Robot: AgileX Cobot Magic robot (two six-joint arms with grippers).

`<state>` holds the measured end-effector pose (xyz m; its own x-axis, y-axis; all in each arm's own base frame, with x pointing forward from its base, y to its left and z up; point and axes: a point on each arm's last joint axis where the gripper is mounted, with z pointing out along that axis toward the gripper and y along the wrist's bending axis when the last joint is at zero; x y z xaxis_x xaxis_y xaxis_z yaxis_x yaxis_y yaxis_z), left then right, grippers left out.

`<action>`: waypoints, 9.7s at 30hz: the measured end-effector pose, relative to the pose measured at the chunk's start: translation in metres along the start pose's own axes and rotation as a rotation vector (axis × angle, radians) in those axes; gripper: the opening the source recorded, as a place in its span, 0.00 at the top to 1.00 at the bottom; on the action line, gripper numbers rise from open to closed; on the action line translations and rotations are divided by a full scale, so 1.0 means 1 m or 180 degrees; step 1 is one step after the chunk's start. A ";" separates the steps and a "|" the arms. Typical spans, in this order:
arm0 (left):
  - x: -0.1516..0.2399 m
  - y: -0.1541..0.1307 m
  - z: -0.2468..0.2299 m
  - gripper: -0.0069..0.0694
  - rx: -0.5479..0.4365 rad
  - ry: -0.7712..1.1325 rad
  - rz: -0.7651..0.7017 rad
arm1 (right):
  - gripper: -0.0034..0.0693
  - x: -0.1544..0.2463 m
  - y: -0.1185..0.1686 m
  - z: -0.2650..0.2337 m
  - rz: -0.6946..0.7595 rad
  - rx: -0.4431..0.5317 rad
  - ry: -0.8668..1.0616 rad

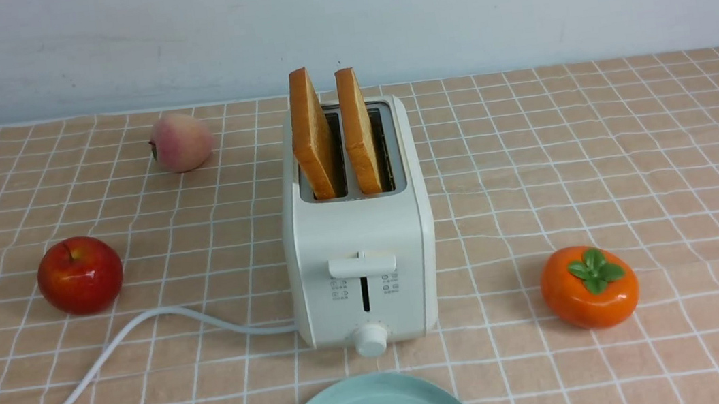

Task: Take toasted bread from bread machine on light coffee tablecloth place on plate.
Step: 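Reach for a toast slice standing in the toaster with the left gripper, then place the slice of bread on the plate with the left gripper, then grasp the toast slice in the toaster and pull it up out of the slot with the right gripper, then place the held slice of bread on top of the slice on the plate with the right gripper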

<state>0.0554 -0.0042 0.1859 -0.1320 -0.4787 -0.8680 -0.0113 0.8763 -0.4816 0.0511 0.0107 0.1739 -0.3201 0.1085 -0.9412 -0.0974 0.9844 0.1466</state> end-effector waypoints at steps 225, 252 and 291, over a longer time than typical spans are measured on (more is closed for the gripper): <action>-0.069 -0.058 -0.033 0.93 0.0427 0.1813 0.0244 | 0.82 -0.310 0.220 0.227 -0.0859 -0.1104 0.1520; -0.069 -0.056 -0.030 0.93 0.0442 0.1697 0.0478 | 0.82 -0.131 0.201 0.161 -0.0206 -0.2869 0.3220; -0.068 -0.056 -0.028 0.93 0.0466 0.1648 0.0467 | 0.18 -0.131 0.160 0.213 -0.0396 -0.2261 0.3001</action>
<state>0.0373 -0.0195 0.2753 -0.5920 -0.2310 -0.7721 0.1769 0.8975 -0.4040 0.2785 0.1833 0.2554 -0.8103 -0.4200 -0.4087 -0.5827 0.6513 0.4860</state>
